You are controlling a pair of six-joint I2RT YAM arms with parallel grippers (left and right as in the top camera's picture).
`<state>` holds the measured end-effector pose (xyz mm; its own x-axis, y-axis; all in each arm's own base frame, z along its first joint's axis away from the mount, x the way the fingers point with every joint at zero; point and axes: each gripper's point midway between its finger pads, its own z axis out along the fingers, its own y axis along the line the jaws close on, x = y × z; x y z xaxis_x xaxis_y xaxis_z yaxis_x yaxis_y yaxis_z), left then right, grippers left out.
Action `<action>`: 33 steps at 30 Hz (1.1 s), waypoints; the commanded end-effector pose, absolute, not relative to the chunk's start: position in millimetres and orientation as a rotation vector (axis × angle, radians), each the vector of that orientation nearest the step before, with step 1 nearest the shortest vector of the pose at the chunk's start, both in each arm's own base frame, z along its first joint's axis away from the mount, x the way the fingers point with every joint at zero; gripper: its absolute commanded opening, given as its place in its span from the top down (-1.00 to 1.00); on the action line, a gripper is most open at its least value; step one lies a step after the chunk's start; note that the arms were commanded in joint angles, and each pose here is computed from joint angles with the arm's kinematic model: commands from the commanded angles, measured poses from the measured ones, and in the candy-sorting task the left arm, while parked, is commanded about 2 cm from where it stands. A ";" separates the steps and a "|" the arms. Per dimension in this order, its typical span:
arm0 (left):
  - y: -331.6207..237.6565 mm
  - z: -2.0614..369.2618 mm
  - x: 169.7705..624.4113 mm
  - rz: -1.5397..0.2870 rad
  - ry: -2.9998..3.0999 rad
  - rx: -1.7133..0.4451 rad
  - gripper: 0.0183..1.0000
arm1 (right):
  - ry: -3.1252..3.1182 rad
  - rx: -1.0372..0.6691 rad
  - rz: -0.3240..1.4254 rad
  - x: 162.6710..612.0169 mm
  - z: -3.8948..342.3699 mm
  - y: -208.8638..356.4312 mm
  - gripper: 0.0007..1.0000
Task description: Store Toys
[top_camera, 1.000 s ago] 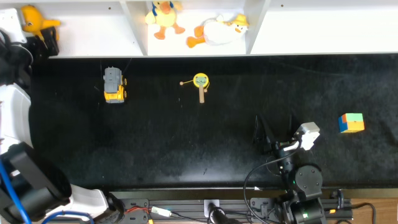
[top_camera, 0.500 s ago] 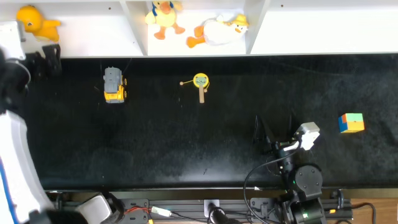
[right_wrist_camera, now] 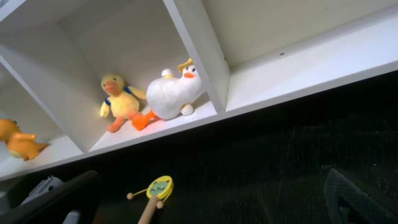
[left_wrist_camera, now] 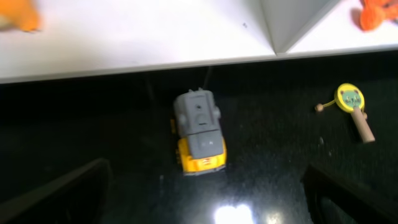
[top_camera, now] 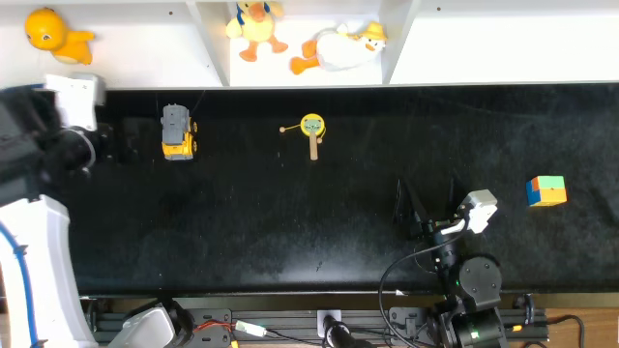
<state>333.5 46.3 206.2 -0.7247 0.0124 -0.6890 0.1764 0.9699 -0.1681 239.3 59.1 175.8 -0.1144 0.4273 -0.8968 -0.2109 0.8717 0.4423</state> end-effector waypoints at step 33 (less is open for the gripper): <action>6.0 52.5 357.1 -0.062 2.607 0.109 -1.00 | 1.602 0.161 0.552 239.0 171.7 61.7 -0.99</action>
<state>359.8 3.2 61.8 -0.8439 0.0873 -0.5293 0.1196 0.9924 -0.0271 239.2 59.3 175.8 -0.1146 0.4269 -0.8970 -0.2116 0.8717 0.4419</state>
